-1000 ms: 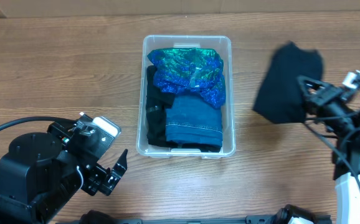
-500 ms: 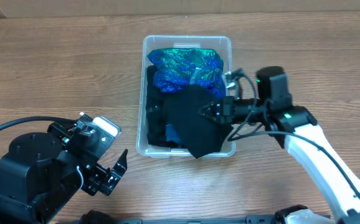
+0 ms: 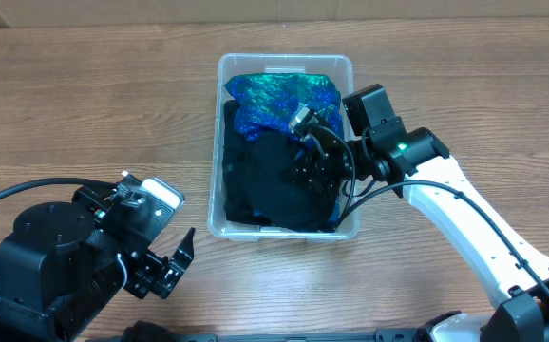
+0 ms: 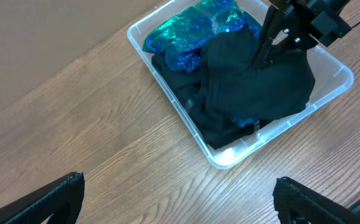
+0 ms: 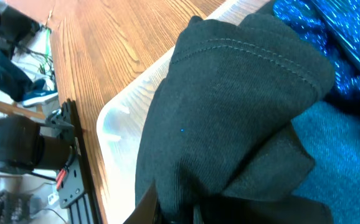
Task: Pack container
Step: 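Carry the black garment over the bin and lay it on the jeans, then press the black garment flat in the bin and release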
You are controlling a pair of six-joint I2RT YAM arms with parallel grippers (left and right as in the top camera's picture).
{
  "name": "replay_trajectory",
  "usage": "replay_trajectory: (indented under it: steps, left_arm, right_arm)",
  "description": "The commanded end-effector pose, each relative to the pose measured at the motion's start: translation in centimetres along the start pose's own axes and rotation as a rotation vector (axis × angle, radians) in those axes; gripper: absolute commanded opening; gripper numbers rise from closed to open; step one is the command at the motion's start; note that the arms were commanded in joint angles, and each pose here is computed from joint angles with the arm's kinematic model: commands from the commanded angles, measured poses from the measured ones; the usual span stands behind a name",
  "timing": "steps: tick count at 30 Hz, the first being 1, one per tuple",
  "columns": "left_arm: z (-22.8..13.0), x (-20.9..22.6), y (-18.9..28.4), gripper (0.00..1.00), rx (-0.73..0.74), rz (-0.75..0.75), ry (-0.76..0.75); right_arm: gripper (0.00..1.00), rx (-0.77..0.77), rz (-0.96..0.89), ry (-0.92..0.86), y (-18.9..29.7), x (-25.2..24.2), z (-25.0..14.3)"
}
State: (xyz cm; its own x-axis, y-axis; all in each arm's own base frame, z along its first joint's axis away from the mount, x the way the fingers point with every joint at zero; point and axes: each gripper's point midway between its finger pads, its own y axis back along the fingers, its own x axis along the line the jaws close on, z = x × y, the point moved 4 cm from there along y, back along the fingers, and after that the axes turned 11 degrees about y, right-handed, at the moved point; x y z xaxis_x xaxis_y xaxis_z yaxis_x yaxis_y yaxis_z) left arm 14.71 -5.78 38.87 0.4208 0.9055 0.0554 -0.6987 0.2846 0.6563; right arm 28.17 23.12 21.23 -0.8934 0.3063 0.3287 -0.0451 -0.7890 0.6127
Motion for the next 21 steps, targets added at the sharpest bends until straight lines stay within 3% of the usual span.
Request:
replay_trajectory:
  steps: [1, 7, 12, 14, 20, 21]
  left_arm:
    - [0.0, 0.2, 0.0, 1.0, -0.002, 0.012, 0.018]
    - [0.0, 0.2, 0.0, 1.0, -0.002, 0.012, 0.018]
    - [0.0, 0.2, 0.0, 1.0, -0.002, 0.012, 0.018]
    - [0.0, 0.2, 0.0, 1.0, -0.002, 0.012, 0.019]
    - [0.0, 0.2, 0.0, 1.0, -0.002, 0.012, 0.019]
    - [0.0, 0.2, 0.0, 1.0, -0.002, 0.012, 0.019]
  right_arm:
    - [0.04, -0.034, 0.027, 0.167, 0.2, 0.5, 1.4]
    - [0.04, -0.005, 0.077, 0.432, -1.4, 2.5, 1.3]
    - [0.04, 0.09, -0.016, 0.416, -2.5, 0.1, 0.0]
    - [1.0, 0.047, -0.084, 0.329, -3.1, -1.3, 1.2]
    - [0.98, -0.015, -0.388, 0.137, 5.7, 0.1, 8.5]
    - [0.55, 0.005, -0.394, 0.112, 6.4, 0.6, 8.3]
